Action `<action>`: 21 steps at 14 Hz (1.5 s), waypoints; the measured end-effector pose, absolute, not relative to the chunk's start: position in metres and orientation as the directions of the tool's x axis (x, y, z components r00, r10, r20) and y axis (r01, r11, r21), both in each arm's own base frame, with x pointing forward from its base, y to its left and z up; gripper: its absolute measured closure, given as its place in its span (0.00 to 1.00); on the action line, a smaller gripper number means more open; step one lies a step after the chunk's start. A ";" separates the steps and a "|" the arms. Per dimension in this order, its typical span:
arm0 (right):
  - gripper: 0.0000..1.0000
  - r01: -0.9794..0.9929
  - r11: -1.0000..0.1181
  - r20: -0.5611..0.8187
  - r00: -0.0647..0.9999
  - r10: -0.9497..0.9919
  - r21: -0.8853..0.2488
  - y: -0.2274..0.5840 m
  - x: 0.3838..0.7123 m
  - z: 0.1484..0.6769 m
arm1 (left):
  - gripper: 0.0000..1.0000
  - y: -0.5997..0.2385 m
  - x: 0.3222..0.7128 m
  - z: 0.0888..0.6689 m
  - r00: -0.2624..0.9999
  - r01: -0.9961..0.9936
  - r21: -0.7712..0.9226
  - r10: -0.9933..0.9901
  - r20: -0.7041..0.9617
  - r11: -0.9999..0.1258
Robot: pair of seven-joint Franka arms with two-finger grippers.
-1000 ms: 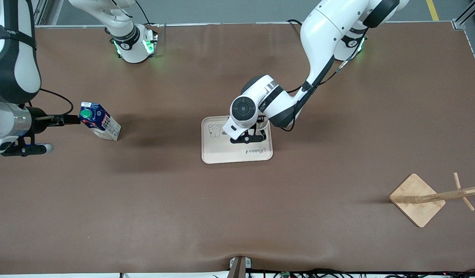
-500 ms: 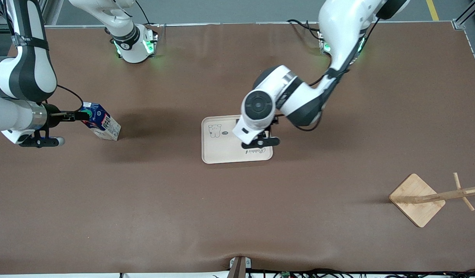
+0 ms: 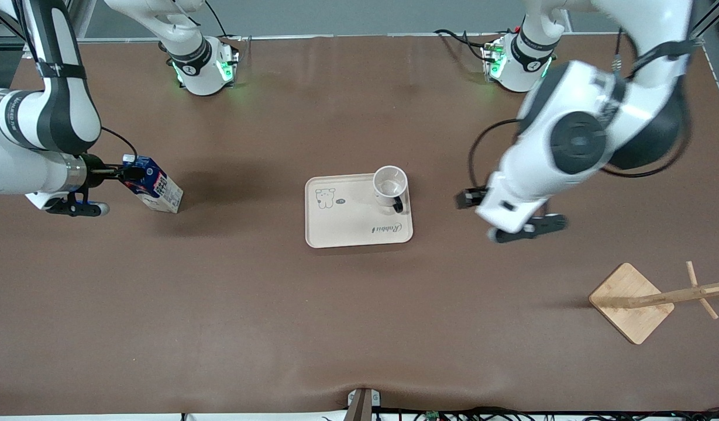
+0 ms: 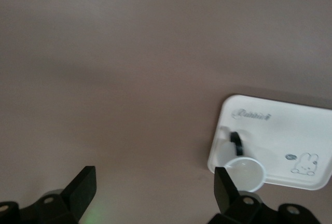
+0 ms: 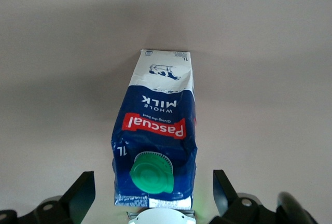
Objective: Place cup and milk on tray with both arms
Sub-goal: 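Release the mug and raise the left gripper while the right gripper grasps milk, then carry the milk carton with the right gripper toward the tray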
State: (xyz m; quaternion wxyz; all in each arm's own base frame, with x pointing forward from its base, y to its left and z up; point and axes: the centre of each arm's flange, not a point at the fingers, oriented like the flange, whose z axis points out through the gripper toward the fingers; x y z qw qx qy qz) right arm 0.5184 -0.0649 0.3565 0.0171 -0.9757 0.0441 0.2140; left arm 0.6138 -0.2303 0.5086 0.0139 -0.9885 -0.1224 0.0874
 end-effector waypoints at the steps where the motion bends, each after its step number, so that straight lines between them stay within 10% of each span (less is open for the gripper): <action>1: 0.00 -0.099 -0.995 -0.422 0.902 -0.085 -0.012 -0.065 0.516 0.353 | 0.00 -0.202 0.618 0.518 0.947 0.270 -0.060 0.277 -0.165 -0.961; 8: 0.02 -0.126 -0.992 -0.364 0.924 -0.117 -0.002 -0.063 0.494 0.317 | 0.00 -0.146 0.619 0.557 0.963 0.261 -0.213 0.270 -0.015 -0.942; 11: 0.23 -0.155 -0.988 -0.365 0.919 -0.147 0.008 -0.060 0.485 0.312 | 0.00 -0.135 0.611 0.587 0.969 0.245 -0.203 0.245 0.025 -0.948; 14: 0.24 -0.160 -0.987 -0.366 0.918 -0.153 0.009 -0.060 0.484 0.315 | 0.00 -0.112 0.600 0.612 0.987 0.161 -0.209 0.156 0.039 -0.965; 21: 0.30 -0.129 -0.992 -0.463 0.878 -0.121 0.015 -0.011 0.504 0.395 | 0.00 -0.064 0.542 0.640 0.995 0.100 -0.111 0.101 0.000 -0.989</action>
